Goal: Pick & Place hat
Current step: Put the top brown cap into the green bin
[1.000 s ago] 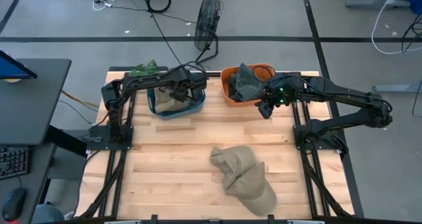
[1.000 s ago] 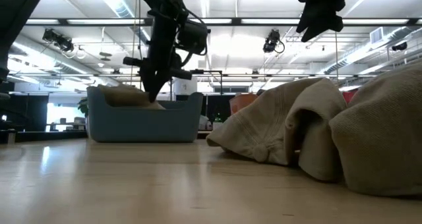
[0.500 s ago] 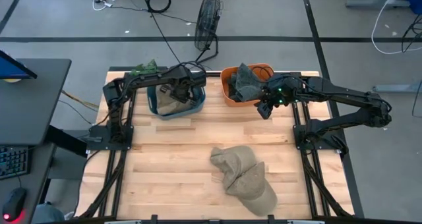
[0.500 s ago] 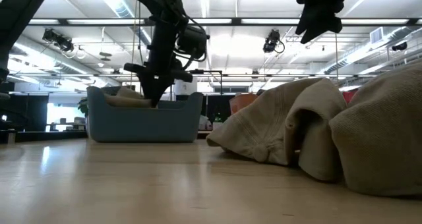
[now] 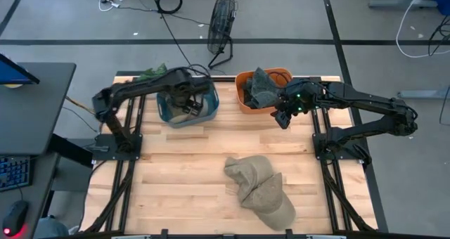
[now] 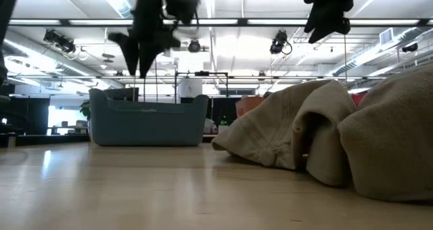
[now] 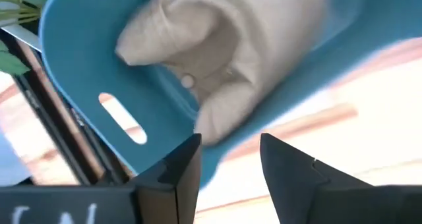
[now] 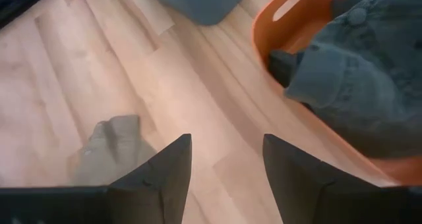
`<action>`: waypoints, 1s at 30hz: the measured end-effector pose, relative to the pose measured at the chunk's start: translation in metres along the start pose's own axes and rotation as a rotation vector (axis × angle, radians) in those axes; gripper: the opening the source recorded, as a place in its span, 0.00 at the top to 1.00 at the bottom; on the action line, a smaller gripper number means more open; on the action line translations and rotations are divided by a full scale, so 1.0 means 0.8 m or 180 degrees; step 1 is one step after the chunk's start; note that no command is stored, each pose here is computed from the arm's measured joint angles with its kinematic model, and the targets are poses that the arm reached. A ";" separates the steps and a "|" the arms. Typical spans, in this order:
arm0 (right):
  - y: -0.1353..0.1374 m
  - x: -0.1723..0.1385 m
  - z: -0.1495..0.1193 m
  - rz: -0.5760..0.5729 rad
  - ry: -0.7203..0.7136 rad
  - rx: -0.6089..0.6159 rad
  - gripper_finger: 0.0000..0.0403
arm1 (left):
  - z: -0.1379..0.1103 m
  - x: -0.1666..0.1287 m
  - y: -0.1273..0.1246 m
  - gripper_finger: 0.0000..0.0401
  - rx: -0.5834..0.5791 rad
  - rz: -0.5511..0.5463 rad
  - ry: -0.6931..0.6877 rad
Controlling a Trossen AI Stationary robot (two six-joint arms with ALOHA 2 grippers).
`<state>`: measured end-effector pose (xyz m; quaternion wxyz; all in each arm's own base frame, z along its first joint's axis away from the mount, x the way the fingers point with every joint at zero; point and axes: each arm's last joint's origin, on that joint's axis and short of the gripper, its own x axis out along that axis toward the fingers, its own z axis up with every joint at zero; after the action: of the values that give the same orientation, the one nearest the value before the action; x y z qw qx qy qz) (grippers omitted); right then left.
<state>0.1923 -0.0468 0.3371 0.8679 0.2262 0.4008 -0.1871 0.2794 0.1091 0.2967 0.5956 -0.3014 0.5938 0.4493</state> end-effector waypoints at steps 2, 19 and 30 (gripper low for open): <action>0.002 0.000 -0.001 0.0070 0.0028 0.0003 0.53 | -0.016 -0.023 0.005 0.62 -0.0049 -0.0177 -0.0201; 0.081 0.018 -0.024 0.0693 0.0258 -0.0079 0.53 | -0.119 -0.124 -0.017 0.66 0.0128 -0.1442 -0.1594; 0.158 0.080 -0.075 0.0726 0.1039 -0.0195 0.53 | -0.166 -0.130 -0.045 0.66 0.0185 -0.1662 -0.1622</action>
<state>0.2581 0.0811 0.2834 0.8135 0.2709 0.5134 -0.0361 0.2651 -0.0426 0.3769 0.8274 -0.3041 0.3419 0.3257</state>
